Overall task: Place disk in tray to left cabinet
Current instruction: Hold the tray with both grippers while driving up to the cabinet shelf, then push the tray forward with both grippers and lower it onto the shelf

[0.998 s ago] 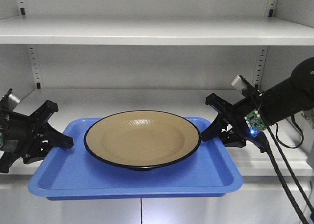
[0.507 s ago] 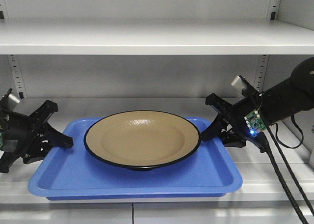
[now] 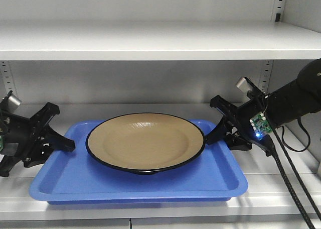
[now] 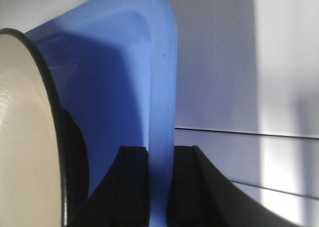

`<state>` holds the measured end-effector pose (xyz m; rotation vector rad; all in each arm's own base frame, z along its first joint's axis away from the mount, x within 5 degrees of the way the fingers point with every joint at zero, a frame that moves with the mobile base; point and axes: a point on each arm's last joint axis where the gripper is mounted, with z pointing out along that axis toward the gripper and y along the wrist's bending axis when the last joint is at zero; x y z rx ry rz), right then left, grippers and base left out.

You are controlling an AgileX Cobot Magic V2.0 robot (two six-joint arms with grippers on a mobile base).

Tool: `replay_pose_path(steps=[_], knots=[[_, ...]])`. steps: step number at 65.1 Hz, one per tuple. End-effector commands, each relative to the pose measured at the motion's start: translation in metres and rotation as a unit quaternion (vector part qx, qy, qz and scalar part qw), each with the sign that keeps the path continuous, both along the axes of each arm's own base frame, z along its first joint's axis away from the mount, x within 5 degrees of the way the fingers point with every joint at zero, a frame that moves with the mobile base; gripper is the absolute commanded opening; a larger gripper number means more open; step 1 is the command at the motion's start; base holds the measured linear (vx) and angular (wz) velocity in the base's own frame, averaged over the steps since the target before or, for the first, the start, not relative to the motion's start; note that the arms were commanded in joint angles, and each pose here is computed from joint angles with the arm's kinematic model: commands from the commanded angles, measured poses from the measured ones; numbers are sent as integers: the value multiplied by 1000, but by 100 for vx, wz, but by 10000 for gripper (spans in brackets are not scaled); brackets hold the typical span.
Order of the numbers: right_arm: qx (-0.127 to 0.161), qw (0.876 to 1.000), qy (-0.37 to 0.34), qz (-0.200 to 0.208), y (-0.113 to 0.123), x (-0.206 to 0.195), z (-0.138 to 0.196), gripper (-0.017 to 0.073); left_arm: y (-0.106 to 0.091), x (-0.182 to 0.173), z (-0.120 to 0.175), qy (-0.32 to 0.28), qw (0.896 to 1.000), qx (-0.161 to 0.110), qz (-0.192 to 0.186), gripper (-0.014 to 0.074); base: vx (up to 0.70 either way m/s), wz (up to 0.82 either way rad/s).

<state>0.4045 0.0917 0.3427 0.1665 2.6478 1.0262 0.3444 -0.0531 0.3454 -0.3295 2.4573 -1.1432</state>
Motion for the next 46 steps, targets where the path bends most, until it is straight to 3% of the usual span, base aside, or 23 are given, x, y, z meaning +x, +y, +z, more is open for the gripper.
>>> replay_pose_path(steps=[1,38,46], knots=[[108,993,-23,33,23,-22,46,-6,-23,-16,46,-25,991,-131,-22,-1,0,-1],[110,993,-44,11,22,-16,47,-6,-22,-12,45,-33,991,-128,-4,-1,0,0],[114,991,-64,-17,21,-7,45,-6,-15,-3,44,-63,992,-105,42,-1,0,0]])
